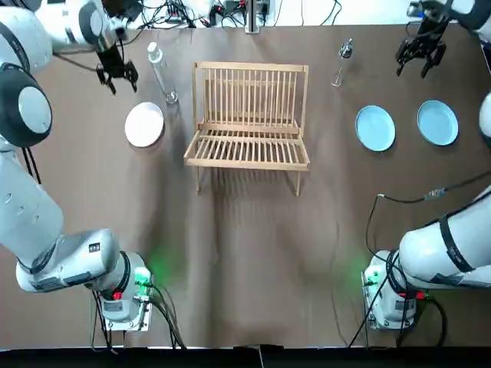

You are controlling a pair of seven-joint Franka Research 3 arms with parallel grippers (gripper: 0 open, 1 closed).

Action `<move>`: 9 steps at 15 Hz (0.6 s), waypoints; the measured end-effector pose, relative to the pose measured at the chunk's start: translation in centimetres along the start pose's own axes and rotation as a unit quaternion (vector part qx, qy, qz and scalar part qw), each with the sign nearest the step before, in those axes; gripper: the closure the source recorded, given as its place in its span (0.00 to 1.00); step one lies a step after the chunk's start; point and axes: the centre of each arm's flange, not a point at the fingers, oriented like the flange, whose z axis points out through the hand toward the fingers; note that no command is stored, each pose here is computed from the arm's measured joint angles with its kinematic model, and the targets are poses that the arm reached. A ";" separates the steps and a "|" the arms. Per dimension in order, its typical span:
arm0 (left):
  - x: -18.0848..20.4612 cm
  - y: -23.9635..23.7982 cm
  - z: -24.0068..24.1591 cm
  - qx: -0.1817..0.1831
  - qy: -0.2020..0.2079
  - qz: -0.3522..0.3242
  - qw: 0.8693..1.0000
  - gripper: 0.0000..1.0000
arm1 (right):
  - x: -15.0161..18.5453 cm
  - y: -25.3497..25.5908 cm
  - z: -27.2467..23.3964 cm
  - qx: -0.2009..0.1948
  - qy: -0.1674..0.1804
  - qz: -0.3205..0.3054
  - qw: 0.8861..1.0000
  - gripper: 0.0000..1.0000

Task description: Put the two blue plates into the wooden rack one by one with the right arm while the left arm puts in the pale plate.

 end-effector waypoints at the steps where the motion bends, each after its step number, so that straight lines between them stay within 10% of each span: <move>1: -0.4 -1.1 1.8 -0.002 0.009 -0.003 1.000 0.00 | 1.0 0.4 2.0 0.000 -0.008 0.001 1.000 0.01; 9: -1.3 -4.0 11.6 -0.016 0.008 -0.020 1.000 0.02 | 4.4 4.7 12.6 0.021 -0.056 -0.101 0.993 0.06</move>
